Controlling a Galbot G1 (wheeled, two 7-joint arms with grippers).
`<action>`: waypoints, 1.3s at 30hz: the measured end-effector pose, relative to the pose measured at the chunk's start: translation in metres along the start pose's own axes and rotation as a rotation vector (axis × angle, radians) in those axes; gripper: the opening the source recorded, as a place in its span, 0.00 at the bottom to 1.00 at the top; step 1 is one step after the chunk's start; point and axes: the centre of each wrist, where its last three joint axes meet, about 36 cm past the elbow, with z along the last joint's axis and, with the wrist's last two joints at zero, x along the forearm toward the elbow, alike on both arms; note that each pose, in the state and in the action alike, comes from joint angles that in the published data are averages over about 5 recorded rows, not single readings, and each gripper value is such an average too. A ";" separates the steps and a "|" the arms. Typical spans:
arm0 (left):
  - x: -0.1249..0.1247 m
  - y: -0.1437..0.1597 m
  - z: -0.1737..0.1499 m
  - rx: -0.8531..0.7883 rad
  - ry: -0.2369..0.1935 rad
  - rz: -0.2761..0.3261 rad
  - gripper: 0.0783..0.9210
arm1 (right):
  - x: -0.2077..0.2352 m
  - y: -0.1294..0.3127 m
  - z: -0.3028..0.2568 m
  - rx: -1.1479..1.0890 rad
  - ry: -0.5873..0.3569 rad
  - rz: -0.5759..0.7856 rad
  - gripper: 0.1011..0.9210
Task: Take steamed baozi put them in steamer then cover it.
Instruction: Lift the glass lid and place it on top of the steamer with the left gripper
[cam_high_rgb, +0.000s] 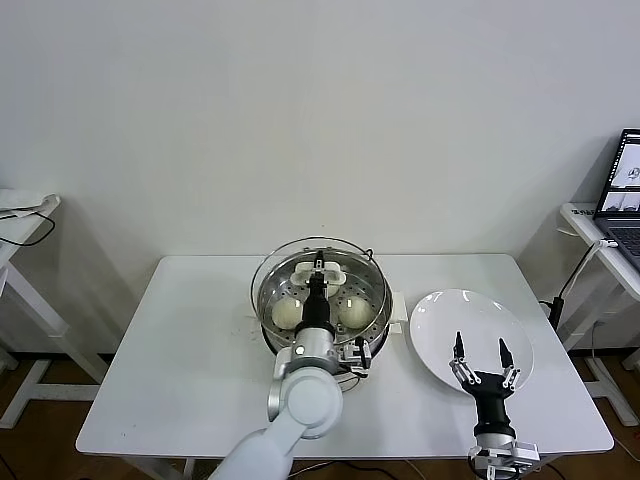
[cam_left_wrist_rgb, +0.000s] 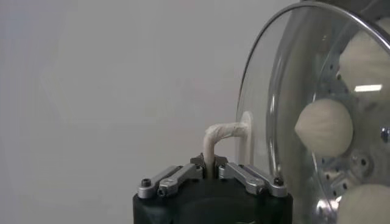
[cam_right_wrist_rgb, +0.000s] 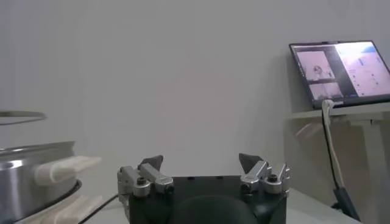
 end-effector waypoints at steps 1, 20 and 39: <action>0.000 -0.001 -0.001 -0.001 -0.001 0.001 0.13 | 0.000 0.000 0.000 0.000 0.001 0.000 0.88; -0.001 -0.015 -0.016 -0.004 -0.008 0.013 0.13 | -0.001 -0.002 0.000 0.003 0.004 -0.004 0.88; -0.002 -0.027 -0.018 0.002 0.001 0.016 0.13 | -0.003 -0.001 0.002 0.006 0.007 -0.016 0.88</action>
